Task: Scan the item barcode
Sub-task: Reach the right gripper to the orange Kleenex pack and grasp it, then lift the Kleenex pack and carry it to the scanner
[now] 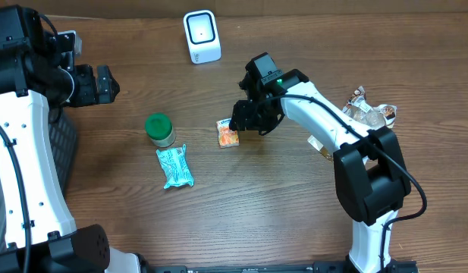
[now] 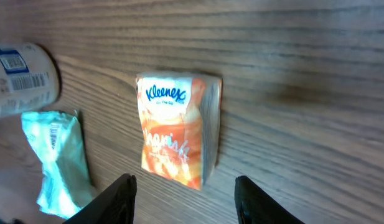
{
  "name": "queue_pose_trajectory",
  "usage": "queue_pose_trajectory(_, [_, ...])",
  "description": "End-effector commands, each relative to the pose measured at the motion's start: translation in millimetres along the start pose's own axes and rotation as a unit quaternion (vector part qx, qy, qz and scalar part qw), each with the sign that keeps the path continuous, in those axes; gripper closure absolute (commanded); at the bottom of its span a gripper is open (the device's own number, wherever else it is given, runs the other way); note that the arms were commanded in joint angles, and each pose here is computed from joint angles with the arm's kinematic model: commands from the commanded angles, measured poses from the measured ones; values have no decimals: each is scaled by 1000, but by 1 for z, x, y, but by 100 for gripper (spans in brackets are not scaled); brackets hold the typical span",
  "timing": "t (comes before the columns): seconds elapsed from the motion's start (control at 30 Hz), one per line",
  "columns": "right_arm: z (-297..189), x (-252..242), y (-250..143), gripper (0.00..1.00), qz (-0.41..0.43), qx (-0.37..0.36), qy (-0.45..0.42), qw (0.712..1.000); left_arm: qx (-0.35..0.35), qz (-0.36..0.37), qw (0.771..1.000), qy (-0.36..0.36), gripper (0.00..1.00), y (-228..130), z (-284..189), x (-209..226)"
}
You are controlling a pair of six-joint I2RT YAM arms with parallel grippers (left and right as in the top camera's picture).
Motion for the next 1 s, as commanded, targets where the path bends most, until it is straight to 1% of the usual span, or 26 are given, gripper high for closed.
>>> queue_pose_trajectory(0.0, [8,7,-13,51,38,16,16,999,0,12,1000,1,0,1,2,-1])
queue_pose_trajectory(0.17, [32,4,-24,52,55,24,16,998,0,12,1000,1,1,1,2,-1])
queue_pose_trajectory(0.47, [48,-5,-27,61,62,6,13,998,0,12,1000,1,0,1,2,-1])
queue_pose_trajectory(0.6, [53,-8,-28,71,66,0,12,998,0,12,1000,1,1,1,2,-1])
queue_pose_trajectory(0.7, [56,-11,-30,84,72,-3,9,997,0,12,1000,1,0,1,2,-1])
queue_pose_trajectory(0.73, [56,-12,-30,92,72,-3,7,997,1,12,1000,1,1,1,2,-1])
queue_pose_trajectory(0.77, [56,-12,-30,96,72,-3,6,997,0,12,1000,1,1,1,2,-1])
queue_pose_trajectory(0.87, [53,-11,-29,96,72,-2,8,997,0,12,1000,1,0,1,2,-1])
queue_pose_trajectory(0.97, [38,-1,-25,96,45,-4,50,998,0,12,1000,1,1,1,2,-1])
Point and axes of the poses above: each gripper's point midway between its finger pads, its own z axis out along the fingers, its own x axis along the line the jaws close on, y = z × x, the point moved 3 cm from there along -z, back along the fingers, and after that the axes turned 8 degrees about -z, right-handed, at the moved point
